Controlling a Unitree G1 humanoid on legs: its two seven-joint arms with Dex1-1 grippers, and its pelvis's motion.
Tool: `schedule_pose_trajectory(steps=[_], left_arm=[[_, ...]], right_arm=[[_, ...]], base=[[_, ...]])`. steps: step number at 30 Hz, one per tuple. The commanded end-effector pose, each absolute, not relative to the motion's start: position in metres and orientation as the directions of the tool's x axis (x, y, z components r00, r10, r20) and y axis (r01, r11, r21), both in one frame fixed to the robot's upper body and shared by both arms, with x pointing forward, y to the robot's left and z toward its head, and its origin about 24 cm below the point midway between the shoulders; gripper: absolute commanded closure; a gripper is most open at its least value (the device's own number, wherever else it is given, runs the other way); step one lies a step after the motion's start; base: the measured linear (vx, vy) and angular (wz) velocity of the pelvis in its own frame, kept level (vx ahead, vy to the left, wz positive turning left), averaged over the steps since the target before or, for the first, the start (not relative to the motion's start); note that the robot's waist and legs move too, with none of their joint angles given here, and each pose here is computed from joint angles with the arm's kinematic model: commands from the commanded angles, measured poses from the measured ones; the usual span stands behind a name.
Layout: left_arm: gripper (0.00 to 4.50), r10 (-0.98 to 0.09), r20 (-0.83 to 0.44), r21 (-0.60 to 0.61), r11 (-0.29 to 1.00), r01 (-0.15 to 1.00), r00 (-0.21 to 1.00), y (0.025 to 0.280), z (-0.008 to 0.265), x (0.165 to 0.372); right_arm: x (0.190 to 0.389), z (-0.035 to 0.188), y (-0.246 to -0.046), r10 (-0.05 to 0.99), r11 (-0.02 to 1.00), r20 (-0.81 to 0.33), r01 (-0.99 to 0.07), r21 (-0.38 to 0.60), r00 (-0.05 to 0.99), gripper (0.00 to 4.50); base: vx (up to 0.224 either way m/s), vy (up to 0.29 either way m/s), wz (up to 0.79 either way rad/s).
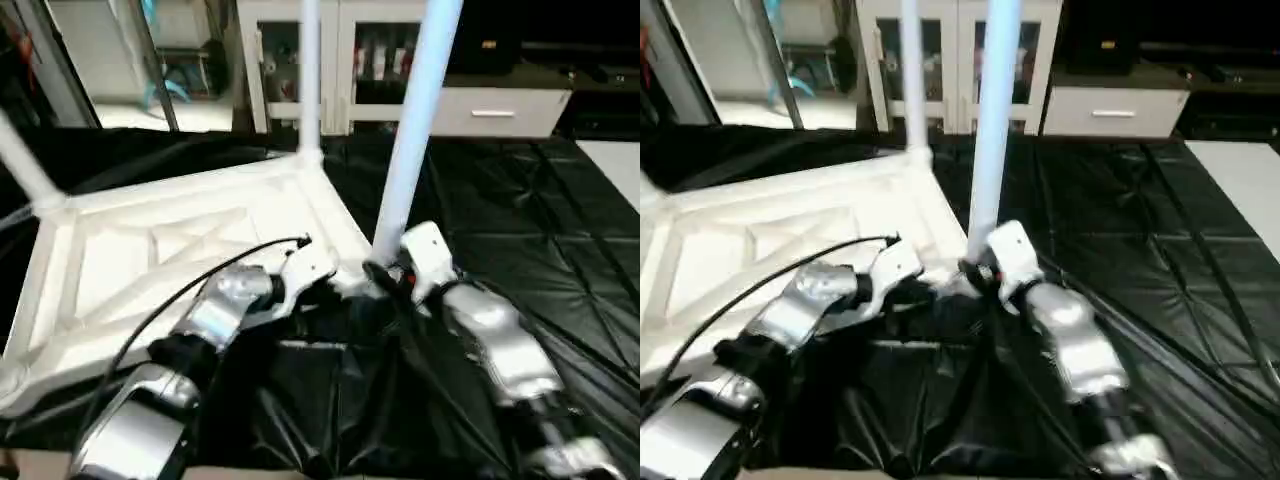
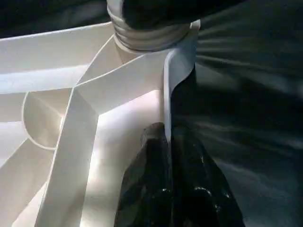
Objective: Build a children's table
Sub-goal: Rotate leg to tighten
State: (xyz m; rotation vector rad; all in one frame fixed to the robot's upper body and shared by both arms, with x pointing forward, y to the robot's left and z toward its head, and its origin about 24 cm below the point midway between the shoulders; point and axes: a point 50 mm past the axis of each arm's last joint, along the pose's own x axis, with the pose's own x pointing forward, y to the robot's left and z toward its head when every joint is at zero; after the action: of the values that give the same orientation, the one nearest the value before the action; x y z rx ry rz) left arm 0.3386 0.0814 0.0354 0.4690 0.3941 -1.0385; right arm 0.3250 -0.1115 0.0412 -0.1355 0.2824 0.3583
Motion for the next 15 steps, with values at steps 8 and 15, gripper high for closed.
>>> schedule_pose_trajectory(steps=[8,15], left_arm=[[4.50,-0.692,-0.480,0.184,0.522,0.833,0.540,0.078,0.030,0.340],[4.50,-0.697,-0.510,0.192,0.479,0.856,0.504,0.086,0.025,0.335]], right_arm=[[0.323,0.020,-0.089,0.345,0.934,-0.352,-0.354,0.042,0.870,2.31],[0.315,0.038,-0.108,0.536,0.843,-0.285,-0.521,0.134,0.795,1.69]], base=[[0.000,0.000,0.00],[0.000,0.000,0.00]])
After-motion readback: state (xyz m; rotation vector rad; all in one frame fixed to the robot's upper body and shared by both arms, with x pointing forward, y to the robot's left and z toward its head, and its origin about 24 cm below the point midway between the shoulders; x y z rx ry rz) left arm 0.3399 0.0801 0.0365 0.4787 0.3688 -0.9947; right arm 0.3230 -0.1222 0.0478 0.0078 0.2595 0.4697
